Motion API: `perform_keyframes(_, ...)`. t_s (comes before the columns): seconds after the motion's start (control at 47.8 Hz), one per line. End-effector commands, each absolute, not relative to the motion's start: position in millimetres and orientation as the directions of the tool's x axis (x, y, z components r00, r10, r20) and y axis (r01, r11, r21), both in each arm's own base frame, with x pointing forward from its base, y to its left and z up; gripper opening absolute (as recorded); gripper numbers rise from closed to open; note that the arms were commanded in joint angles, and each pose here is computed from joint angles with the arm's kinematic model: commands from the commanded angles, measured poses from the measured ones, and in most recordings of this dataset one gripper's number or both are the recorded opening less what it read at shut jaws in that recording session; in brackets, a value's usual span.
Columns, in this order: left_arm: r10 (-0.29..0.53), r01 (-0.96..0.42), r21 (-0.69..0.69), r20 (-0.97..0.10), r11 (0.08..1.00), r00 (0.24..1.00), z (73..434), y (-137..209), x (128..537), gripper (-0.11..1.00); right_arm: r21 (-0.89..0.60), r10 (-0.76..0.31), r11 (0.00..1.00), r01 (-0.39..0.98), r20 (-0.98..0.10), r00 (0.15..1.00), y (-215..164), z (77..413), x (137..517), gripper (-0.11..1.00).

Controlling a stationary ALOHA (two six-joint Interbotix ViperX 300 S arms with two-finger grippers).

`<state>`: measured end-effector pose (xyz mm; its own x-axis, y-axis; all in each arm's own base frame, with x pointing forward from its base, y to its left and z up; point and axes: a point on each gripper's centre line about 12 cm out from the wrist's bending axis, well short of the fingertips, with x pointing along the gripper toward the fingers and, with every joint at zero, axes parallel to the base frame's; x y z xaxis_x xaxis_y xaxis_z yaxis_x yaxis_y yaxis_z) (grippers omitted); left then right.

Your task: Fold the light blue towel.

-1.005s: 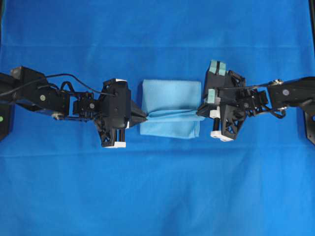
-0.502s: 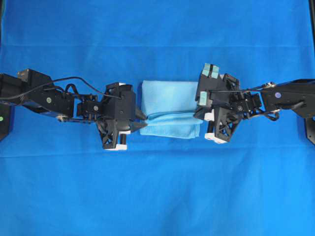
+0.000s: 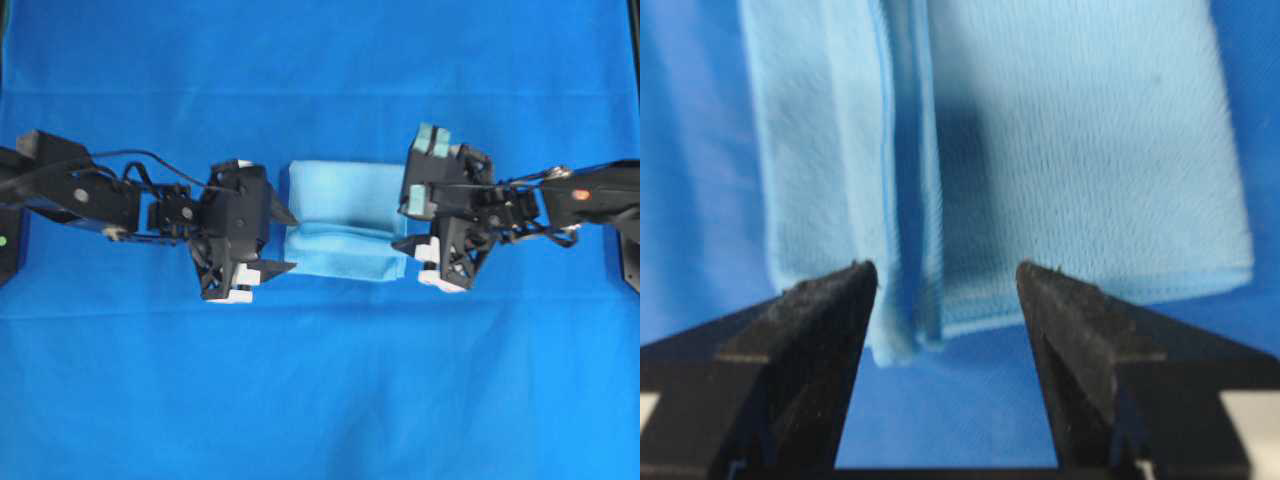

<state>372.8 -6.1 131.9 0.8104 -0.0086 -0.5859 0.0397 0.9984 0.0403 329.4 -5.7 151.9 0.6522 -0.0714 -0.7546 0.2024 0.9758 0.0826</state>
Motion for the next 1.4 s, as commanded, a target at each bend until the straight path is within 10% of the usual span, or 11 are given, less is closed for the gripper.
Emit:
perform_keyframes(0.0,-0.009,0.04,0.044,-0.543,0.998,0.84,163,-6,369,0.66,0.083,-0.071,0.98,0.181,-0.704,0.706,0,185,329,0.62)
perform_keyframes(0.691,-0.014,0.028,0.046,-0.286,0.999,0.958,243,-4,232,0.65,0.043,-0.069,0.994,0.099,-0.457,0.887,2,257,228,0.62)
perform_keyframes(1.381,-0.017,0.023,0.033,-0.186,0.999,0.982,218,-3,156,0.65,0.098,-0.117,0.982,0.159,-0.34,0.933,-17,206,163,0.61)
